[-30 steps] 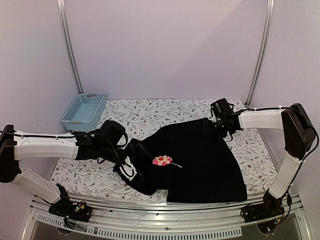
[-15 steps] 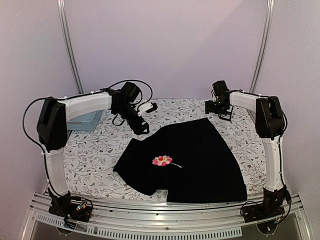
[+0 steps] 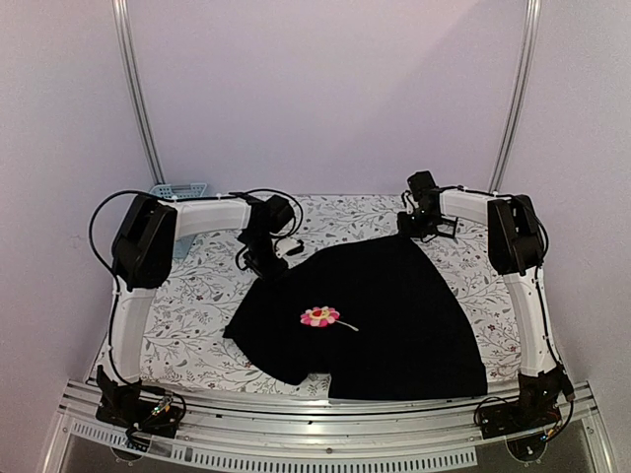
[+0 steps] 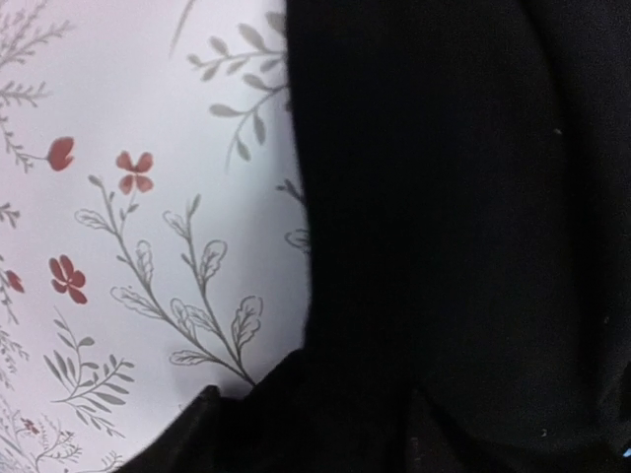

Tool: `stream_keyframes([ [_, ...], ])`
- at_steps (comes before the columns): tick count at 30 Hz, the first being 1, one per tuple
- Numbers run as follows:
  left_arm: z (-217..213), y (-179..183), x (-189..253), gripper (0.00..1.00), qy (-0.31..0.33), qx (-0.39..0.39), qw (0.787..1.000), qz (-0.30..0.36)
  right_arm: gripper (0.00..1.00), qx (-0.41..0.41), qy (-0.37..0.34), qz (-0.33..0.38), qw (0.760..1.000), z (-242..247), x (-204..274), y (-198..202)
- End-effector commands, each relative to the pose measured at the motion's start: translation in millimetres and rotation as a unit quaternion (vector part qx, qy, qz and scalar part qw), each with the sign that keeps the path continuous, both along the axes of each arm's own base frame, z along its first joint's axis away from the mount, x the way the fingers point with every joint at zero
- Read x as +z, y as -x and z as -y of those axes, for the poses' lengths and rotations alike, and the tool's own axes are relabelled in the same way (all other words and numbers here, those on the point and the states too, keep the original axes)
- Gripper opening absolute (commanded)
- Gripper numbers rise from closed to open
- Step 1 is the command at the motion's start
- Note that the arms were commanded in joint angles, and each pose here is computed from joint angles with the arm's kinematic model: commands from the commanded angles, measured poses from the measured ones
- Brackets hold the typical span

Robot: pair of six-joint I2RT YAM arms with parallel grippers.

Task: Pin the brooch onto the clothing
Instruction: Pick up the clothing with brooches from the center of the board, then flatten out the clothing with brooches at the center of the board.

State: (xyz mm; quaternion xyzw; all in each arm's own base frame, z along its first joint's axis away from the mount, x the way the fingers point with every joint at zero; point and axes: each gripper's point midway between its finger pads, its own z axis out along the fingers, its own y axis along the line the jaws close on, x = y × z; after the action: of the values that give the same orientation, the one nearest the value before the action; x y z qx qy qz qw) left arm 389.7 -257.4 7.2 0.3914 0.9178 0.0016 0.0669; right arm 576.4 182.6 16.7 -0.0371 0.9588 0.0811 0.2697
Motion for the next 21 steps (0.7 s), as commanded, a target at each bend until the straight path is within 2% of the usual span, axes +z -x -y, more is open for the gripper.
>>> stream_keyframes([
  [1, -8, 35, -30, 0.37, -0.037, -0.024, 0.997, -0.063, 0.05, 0.016, -0.014, -0.087, 0.996, -8, -47, 39],
  [2, -8, 35, -31, 0.18, -0.035, -0.026, 0.997, -0.066, 0.0, 0.018, -0.016, -0.079, 0.997, -9, -40, 37],
  [3, -8, 32, -30, 0.02, -0.035, -0.026, 0.997, -0.064, 0.0, 0.02, -0.019, -0.07, 0.997, -10, -33, 34],
  [5, -6, 8, -17, 0.0, -0.026, -0.026, 0.999, -0.031, 0.0, 0.018, -0.02, -0.043, 0.999, -7, -14, 24],
  [7, -9, -32, 8, 0.0, -0.023, -0.027, 0.999, 0.037, 0.0, 0.007, -0.014, -0.004, 1.0, 2, 11, 10],
  [10, -18, -94, 52, 0.0, -0.028, -0.041, 0.986, 0.159, 0.0, -0.016, -0.007, 0.062, 0.998, 25, 54, -14],
  [12, -17, -120, 80, 0.0, -0.03, -0.057, 0.973, 0.219, 0.0, -0.036, -0.001, 0.1, 0.994, 41, 77, -27],
  [15, -13, -145, 114, 0.0, -0.034, -0.076, 0.956, 0.28, 0.0, -0.052, -0.005, 0.138, 0.989, 53, 100, -40],
  [21, -19, -177, 165, 0.0, -0.055, -0.091, 0.93, 0.351, 0.0, -0.068, -0.008, 0.208, 0.976, 67, 149, -56],
])
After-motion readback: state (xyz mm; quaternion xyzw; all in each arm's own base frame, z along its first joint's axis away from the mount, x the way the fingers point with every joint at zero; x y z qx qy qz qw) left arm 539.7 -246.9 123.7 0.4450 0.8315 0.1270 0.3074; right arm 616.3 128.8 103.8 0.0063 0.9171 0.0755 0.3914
